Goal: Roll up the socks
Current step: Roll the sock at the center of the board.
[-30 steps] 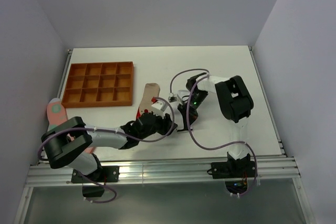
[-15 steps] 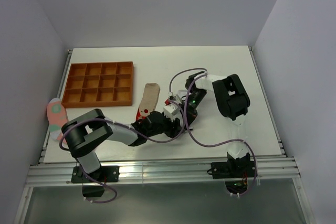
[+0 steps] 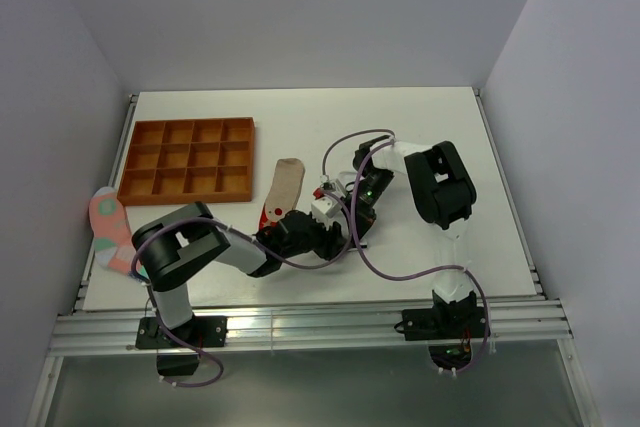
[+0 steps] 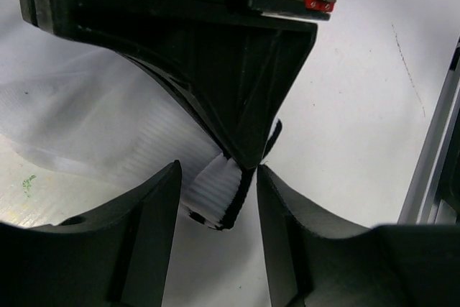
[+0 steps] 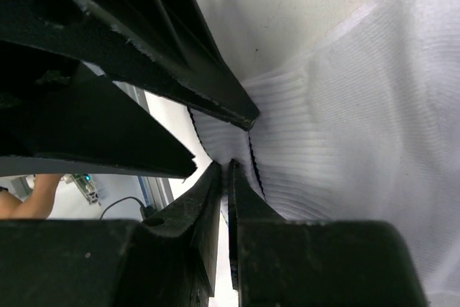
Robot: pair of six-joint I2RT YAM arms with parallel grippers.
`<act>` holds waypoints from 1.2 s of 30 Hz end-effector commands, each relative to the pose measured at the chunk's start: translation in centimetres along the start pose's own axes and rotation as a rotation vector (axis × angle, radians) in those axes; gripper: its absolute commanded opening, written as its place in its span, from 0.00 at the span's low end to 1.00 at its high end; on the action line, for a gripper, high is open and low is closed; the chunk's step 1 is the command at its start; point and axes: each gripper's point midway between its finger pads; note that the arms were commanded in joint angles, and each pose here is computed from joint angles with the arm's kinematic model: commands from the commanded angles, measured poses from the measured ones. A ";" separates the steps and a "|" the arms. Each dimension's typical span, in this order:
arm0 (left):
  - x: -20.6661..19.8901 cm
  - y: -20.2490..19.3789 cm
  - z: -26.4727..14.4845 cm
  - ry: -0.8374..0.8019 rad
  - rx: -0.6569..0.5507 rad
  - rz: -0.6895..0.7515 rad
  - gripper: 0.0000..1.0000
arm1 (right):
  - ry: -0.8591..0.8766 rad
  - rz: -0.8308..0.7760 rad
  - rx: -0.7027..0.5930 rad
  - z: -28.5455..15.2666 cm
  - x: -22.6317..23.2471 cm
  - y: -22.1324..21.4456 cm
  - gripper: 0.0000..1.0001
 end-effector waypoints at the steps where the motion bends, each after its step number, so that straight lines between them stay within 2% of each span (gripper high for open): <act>1: -0.7 1.4 0.6 -0.047 -0.052 0.000 0.51 | -0.043 -0.011 0.020 -0.3 -1.6 0.1 0.03; 11: -1.0 0.4 0.8 -0.076 -0.015 -0.021 0.46 | -0.054 -0.006 0.016 -0.2 -1.8 0.2 0.03; 15: -0.9 0.0 0.7 -0.077 0.005 -0.030 0.41 | -0.060 -0.007 0.014 -0.3 -1.8 0.2 0.03; 24: -0.7 -1.2 1.0 -0.068 0.062 -0.059 0.21 | -0.072 0.003 0.002 -0.2 -1.9 0.2 0.04; 31: -0.8 -2.7 0.9 -0.069 0.095 -0.139 0.00 | -0.080 0.023 -0.030 0.1 -1.9 0.5 0.07; 35: -0.6 -3.8 0.5 -0.056 0.111 -0.192 0.00 | -0.106 0.035 -0.073 0.0 -1.8 1.0 0.15; 36: -0.7 -4.0 0.5 -0.059 0.117 -0.200 0.00 | -0.112 0.033 -0.083 -0.1 -1.7 1.2 0.24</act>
Point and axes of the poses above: each gripper's point midway between its finger pads, its own z axis out along the fingers, its own x axis along the line the jaws close on, y = z × x, and after that the axes turned 5 degrees about z, right-handed
